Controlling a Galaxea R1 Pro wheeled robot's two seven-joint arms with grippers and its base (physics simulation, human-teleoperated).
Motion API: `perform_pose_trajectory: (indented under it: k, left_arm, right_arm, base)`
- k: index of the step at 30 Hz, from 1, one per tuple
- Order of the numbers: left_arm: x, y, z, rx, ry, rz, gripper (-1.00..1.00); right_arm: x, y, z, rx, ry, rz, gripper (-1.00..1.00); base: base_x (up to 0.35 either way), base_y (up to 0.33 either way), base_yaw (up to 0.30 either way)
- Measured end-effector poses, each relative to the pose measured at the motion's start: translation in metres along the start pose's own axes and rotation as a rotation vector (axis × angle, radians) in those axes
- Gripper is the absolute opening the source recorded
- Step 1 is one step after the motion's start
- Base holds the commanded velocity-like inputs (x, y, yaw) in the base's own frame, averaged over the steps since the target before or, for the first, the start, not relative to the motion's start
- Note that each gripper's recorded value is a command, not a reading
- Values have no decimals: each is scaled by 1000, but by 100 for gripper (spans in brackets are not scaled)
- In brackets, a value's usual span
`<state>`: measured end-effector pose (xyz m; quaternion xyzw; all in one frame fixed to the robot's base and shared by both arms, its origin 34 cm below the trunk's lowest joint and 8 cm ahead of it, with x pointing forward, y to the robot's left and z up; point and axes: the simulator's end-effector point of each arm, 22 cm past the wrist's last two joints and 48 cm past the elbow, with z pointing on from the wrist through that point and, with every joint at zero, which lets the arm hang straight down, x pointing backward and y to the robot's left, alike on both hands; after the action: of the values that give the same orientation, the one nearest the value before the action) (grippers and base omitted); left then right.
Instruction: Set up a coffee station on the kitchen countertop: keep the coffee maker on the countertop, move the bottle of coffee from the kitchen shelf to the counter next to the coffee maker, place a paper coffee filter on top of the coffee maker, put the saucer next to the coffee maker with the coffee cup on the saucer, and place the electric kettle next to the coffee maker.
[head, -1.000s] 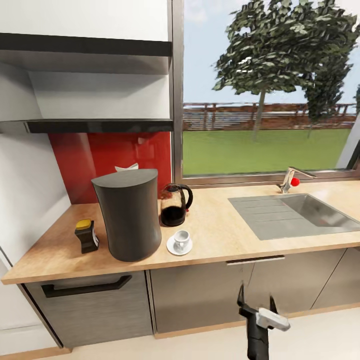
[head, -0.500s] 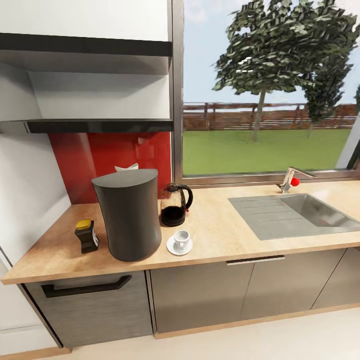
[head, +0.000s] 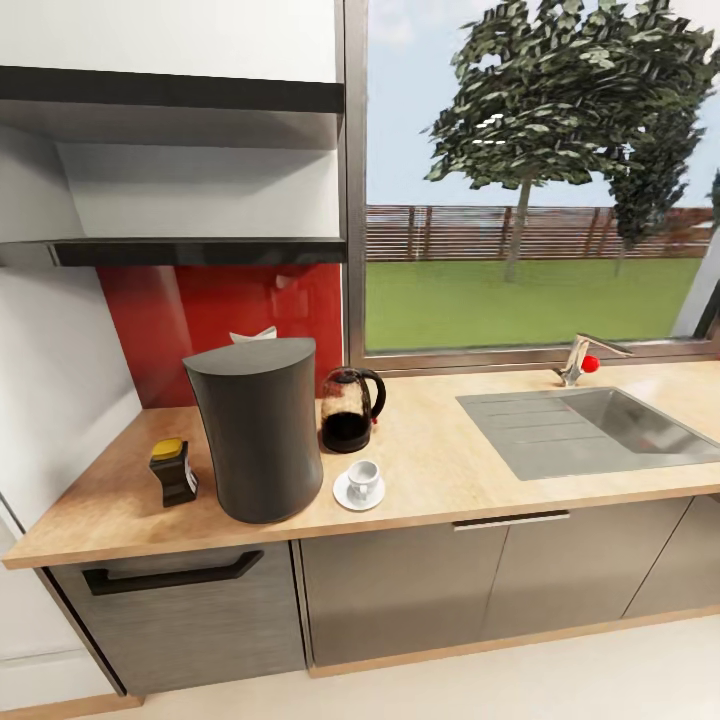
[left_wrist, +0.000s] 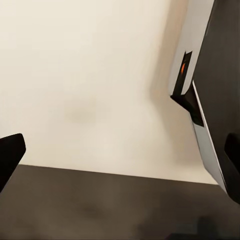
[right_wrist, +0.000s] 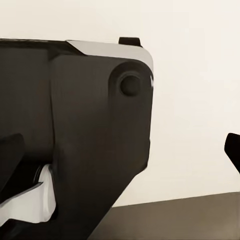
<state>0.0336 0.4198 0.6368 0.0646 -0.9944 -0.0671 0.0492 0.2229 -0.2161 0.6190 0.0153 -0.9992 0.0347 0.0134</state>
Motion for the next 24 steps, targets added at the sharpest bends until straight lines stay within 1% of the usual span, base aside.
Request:
perform_pose_trajectory:
  k: [7, 13, 14, 21, 23, 24]
  left_arm:
    - [0, -1, 0, 1, 2, 0, 100]
    - [0, -1, 0, 0, 2, 0, 100]
    - [0, 0, 0, -1, 2, 0, 100]
    - [0, 0, 0, -1, 2, 1, 100]
    - [0, 0, 0, -1, 2, 2, 100]
    - [0, 0, 0, -1, 2, 1, 100]
  right_arm:
    - [5, -1, 0, 2, 23, -4, 100]
    - [3, -7, 1, 13, 13, -11, 100]
    - [1, -8, 1, 14, 3, -9, 100]
    - [-42, -12, -3, 17, -191, 22, 100]
    - [-57, -12, -6, 16, -257, 33, 100]
    - [-60, -12, -7, 16, -272, 35, 100]
  base:
    - [0, 0, 0]
    - [0, 0, 0]
    - [0, 0, 0]
    - [0, 0, 0]
    - [0, 0, 0]
    - [0, 0, 0]
